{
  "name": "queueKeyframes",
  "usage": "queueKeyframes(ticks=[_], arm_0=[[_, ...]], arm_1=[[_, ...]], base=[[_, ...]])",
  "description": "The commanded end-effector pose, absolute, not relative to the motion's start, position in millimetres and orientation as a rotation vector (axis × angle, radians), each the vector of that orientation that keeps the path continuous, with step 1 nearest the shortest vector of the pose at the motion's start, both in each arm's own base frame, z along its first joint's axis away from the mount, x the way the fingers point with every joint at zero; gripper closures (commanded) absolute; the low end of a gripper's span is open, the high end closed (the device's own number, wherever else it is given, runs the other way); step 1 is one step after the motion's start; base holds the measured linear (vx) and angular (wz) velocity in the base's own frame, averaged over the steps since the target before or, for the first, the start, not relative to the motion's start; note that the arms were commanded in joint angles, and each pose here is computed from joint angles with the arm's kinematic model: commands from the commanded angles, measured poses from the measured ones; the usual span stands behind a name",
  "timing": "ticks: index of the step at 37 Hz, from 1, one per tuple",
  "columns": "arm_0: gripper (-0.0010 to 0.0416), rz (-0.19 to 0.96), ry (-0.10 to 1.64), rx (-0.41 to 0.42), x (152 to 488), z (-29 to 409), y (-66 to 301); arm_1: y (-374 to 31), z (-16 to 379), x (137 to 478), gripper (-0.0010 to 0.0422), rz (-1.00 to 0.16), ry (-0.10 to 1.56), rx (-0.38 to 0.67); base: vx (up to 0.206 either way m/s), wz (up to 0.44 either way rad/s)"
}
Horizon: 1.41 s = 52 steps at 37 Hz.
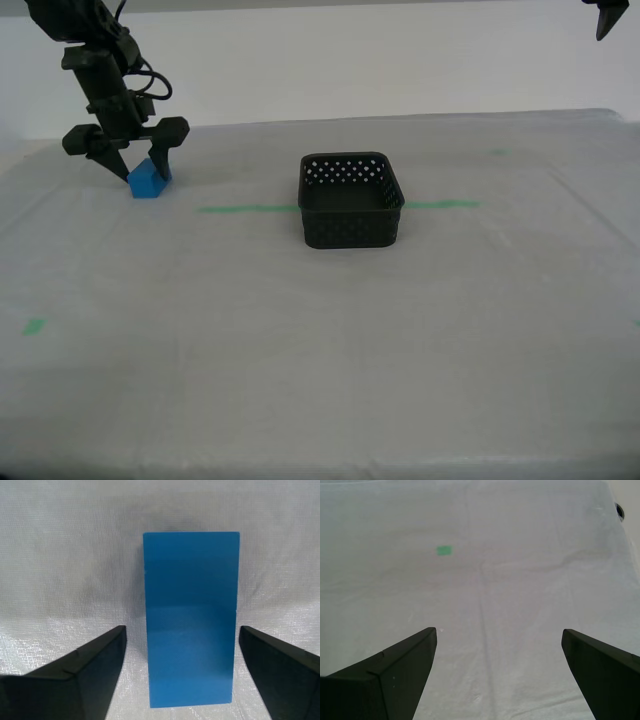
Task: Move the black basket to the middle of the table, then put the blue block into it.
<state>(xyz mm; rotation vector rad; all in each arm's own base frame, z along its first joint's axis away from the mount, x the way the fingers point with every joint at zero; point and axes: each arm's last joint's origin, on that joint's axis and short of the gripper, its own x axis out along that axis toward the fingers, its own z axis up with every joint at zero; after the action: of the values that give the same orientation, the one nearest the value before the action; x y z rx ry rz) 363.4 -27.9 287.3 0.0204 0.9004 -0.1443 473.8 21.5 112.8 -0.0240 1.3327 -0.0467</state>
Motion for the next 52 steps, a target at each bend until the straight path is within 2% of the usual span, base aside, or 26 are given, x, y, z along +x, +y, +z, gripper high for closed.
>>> queueKeyframes(ticks=[1, 31, 42, 52], arm_0=[[0.0055, -0.144, 0.899, 0.021, 363, 288, -28], [0.0055, -0.144, 0.899, 0.021, 363, 288, -28], [0.0055, -0.144, 0.899, 0.021, 363, 288, -28], [0.0055, -0.144, 0.899, 0.021, 363, 288, -28]], arm_1=[[21, 113, 473, 0.0156, -0.055, 1.339, -0.024], [20, 116, 471, 0.0417, -0.057, 1.375, -0.025], [12, 138, 473, 0.0406, -0.05, 1.397, 0.004], [-17, 180, 470, 0.0406, -0.079, 1.321, 0.027]], base=[[0.0, 0.0], [0.0, 0.0], [0.0, 0.0], [0.0, 0.0]])
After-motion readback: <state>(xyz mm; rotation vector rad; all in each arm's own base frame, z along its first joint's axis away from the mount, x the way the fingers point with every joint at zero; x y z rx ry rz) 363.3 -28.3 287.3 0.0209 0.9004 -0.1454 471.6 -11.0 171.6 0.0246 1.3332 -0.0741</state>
